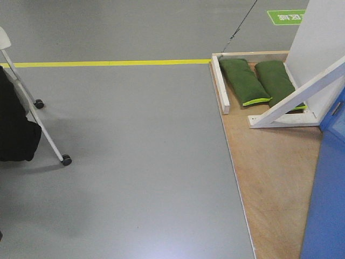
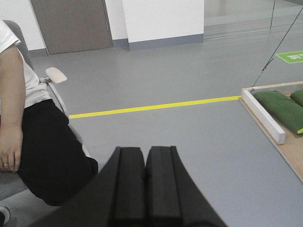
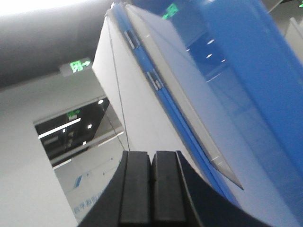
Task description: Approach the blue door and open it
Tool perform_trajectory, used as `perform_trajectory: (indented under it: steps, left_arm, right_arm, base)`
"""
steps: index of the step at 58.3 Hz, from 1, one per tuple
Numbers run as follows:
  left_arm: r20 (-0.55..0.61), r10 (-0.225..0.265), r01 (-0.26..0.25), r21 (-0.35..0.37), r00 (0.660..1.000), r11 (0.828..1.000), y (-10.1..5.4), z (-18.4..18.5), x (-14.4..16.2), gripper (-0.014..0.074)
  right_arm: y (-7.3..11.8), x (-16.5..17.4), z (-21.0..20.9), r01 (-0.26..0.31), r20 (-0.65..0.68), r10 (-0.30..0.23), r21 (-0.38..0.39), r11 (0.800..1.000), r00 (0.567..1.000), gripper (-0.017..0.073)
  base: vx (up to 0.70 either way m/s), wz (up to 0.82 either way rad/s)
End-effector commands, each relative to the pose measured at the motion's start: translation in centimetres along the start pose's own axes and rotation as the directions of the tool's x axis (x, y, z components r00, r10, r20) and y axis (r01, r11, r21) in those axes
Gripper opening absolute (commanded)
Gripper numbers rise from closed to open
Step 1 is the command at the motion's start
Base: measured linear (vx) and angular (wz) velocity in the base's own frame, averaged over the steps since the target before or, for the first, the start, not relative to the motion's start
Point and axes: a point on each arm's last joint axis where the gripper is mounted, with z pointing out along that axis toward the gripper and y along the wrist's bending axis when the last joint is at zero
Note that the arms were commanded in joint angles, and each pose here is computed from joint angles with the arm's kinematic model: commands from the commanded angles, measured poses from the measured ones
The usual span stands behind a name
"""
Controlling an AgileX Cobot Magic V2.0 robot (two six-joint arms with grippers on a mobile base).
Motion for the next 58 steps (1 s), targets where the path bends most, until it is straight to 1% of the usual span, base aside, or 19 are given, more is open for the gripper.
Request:
perform_trajectory:
  steps: [1,5,9,14,17,24,33,38,43,49,51,58]
  left_arm:
    - [0.087,-0.011,0.011,-0.003,0.996,1.000,0.0,0.0,-0.7,0.0070]
    - [0.087,-0.011,0.011,-0.003,0.996,1.000,0.0,0.0,-0.7,0.0070]
    - [0.087,-0.011,0.011,-0.003,0.996,1.000,0.0,0.0,-0.7,0.0070]
    - [0.087,-0.011,0.011,-0.003,0.996,1.000,0.0,0.0,-0.7,0.0070]
    - [0.087,-0.011,0.011,-0.003,0.996,1.000,0.0,0.0,-0.7,0.0070]
    - [0.087,-0.011,0.011,-0.003,0.996,1.000,0.0,0.0,-0.7,0.0070]
    - [0.087,-0.011,0.011,-0.003,0.996,1.000,0.0,0.0,-0.7,0.0070]
    - [0.087,-0.011,0.011,-0.003,0.996,1.000,0.0,0.0,-0.7,0.0070]
    - [0.087,-0.011,0.011,-0.003,0.996,1.000,0.0,0.0,-0.7,0.0070]
    - [0.087,-0.011,0.011,-0.003,0.996,1.000,0.0,0.0,-0.7,0.0070]
    - [0.087,-0.011,0.011,-0.003,0.996,1.000,0.0,0.0,-0.7,0.0070]
    - [0.087,-0.011,0.011,-0.003,0.996,1.000,0.0,0.0,-0.7,0.0070]
  right_arm:
    - [0.2,-1.5,0.2,-0.068,0.127,0.065,0.022,0.997,0.990,0.0002]
    - [-0.1,-1.8,0.1,-0.066,0.164,0.055,0.063,0.996,0.985,0.0002]
    - [-0.4,-2.0,0.1,-0.040,0.199,0.018,0.108,0.993,0.980,0.0002]
    - [-1.0,-2.3,0.2,-0.009,0.237,-0.033,0.172,0.985,0.971,0.0002]
    - [-1.4,-2.5,0.3,0.007,0.259,-0.063,0.213,0.977,0.964,0.0002]
    - [-2.9,-2.8,1.0,0.031,0.288,-0.125,0.313,0.949,0.950,0.0002]
    - [-5.8,-3.3,2.4,0.035,0.313,-0.186,0.434,0.900,0.931,0.0002]
    - [-8.1,-3.6,3.3,0.026,0.320,-0.213,0.499,0.866,0.923,0.0002]
    - [-10.7,-3.8,4.2,0.014,0.318,-0.233,0.564,0.826,0.919,0.0002]
    - [-13.8,-3.8,5.1,-0.003,0.300,-0.237,0.625,0.780,0.924,0.0002]
    - [-14.6,-3.6,5.4,-0.008,0.293,-0.232,0.636,0.772,0.927,0.0002]
    - [-17.9,-2.7,6.5,-0.022,0.248,-0.203,0.683,0.731,0.947,0.0002]
  base:
    - [0.00,0.00]
    - [0.00,0.00]
    - [0.00,0.00]
    - [0.00,0.00]
    - [0.00,0.00]
    - [0.00,0.00]
    - [0.00,0.00]
    - [0.00,0.00]
    - [0.00,0.00]
    - [0.00,0.00]
    - [0.00,0.00]
    - [0.00,0.00]
